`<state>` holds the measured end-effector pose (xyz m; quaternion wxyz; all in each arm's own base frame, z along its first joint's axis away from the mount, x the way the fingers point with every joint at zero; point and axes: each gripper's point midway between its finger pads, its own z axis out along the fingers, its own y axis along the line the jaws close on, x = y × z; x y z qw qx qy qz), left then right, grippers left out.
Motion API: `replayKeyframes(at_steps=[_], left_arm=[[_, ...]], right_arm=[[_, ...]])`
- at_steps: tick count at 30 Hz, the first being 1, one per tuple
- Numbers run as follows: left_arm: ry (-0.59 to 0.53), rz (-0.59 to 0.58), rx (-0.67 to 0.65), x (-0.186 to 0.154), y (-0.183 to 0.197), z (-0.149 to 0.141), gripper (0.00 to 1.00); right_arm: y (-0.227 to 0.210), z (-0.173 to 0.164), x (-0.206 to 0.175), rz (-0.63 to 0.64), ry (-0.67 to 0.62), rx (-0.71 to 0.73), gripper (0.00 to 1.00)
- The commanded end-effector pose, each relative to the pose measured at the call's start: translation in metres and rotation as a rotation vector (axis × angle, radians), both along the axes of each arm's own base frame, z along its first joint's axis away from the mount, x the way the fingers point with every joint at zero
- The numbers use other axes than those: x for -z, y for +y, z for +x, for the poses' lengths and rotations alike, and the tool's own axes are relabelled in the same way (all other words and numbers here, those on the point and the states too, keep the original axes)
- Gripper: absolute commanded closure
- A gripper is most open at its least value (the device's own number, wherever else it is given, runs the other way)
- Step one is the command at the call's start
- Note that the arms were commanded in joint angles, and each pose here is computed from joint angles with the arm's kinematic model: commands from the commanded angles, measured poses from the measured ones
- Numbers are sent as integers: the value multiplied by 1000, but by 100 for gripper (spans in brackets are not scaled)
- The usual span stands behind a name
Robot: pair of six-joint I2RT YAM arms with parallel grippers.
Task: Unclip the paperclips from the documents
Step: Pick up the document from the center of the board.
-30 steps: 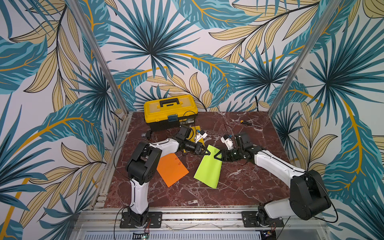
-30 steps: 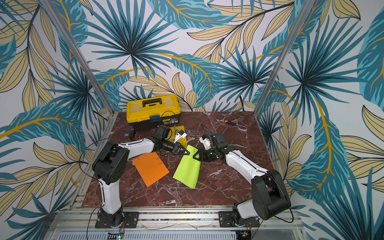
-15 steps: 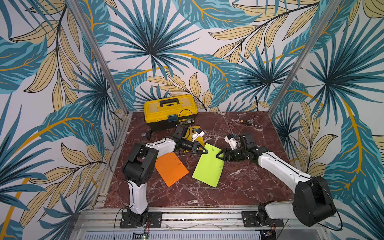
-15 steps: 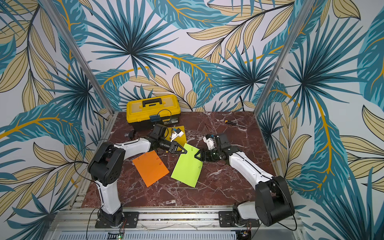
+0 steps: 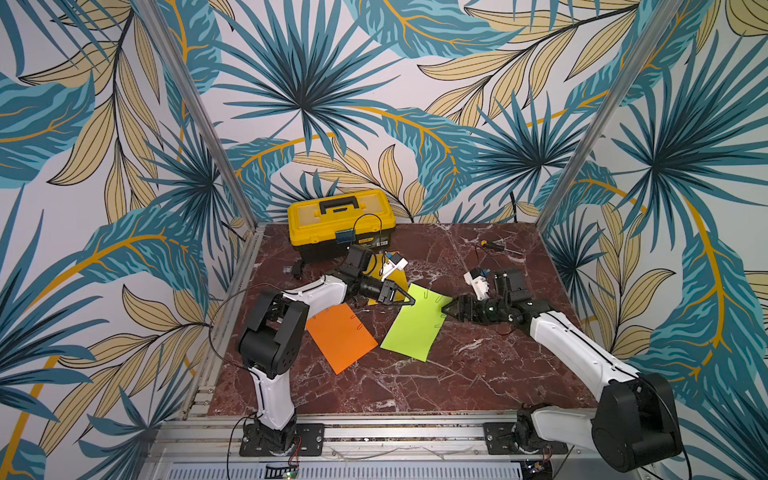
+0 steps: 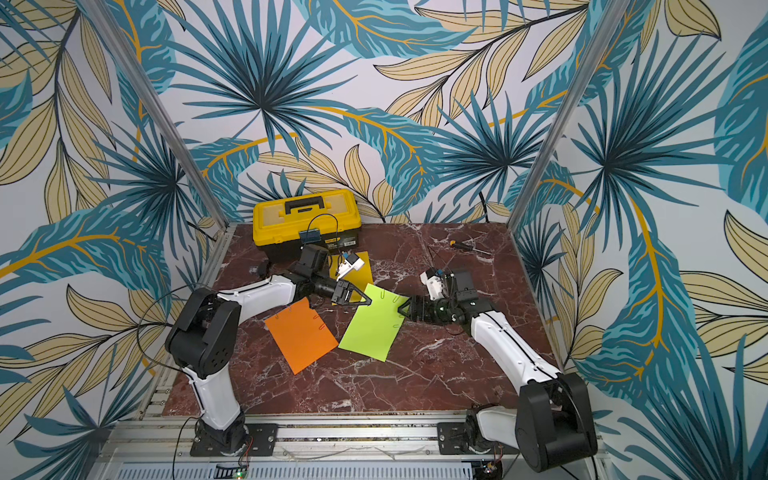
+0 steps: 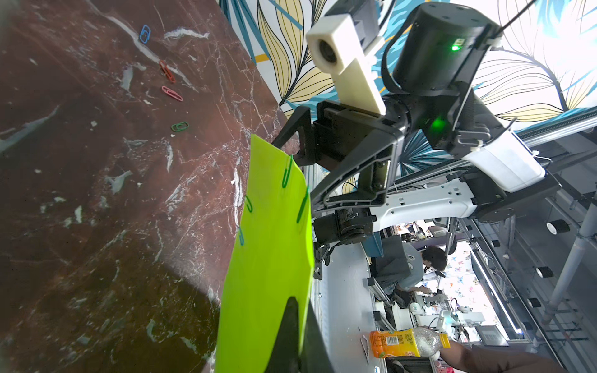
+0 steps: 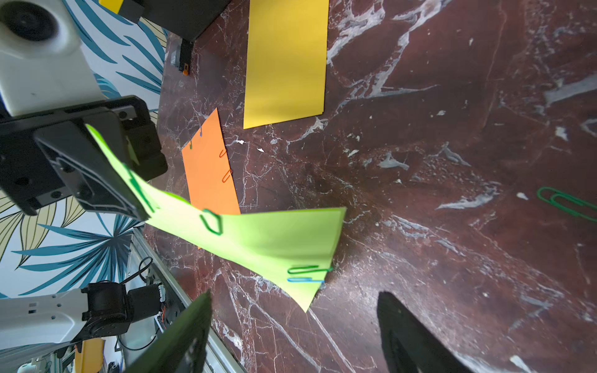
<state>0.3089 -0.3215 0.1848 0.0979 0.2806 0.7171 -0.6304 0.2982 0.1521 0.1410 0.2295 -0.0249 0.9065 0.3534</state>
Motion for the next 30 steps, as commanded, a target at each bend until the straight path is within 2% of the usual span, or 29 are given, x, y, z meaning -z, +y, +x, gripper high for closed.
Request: replayKeyframes(at_steps=[1, 6, 13, 20, 26, 30], left_arm=[[-73, -59, 31, -27, 4, -7, 100], [-94, -90, 51, -44, 6, -10, 100], [-103, -117, 72, -58, 6, -13, 100], [-104, -116, 69, -59, 6, -12, 100], [-103, -111, 54, -56, 10, -8, 100], [-102, -110, 41, -56, 14, -4, 100]], right_arm=[[5, -4, -6, 71, -35, -29, 18], [12, 2, -29, 194, -189, -65, 16], [22, -1, -51, 250, -295, -154, 16], [30, -4, -59, 303, -306, -216, 30], [30, -10, -62, 308, -311, -221, 46], [29, -13, -65, 304, -320, -220, 53]])
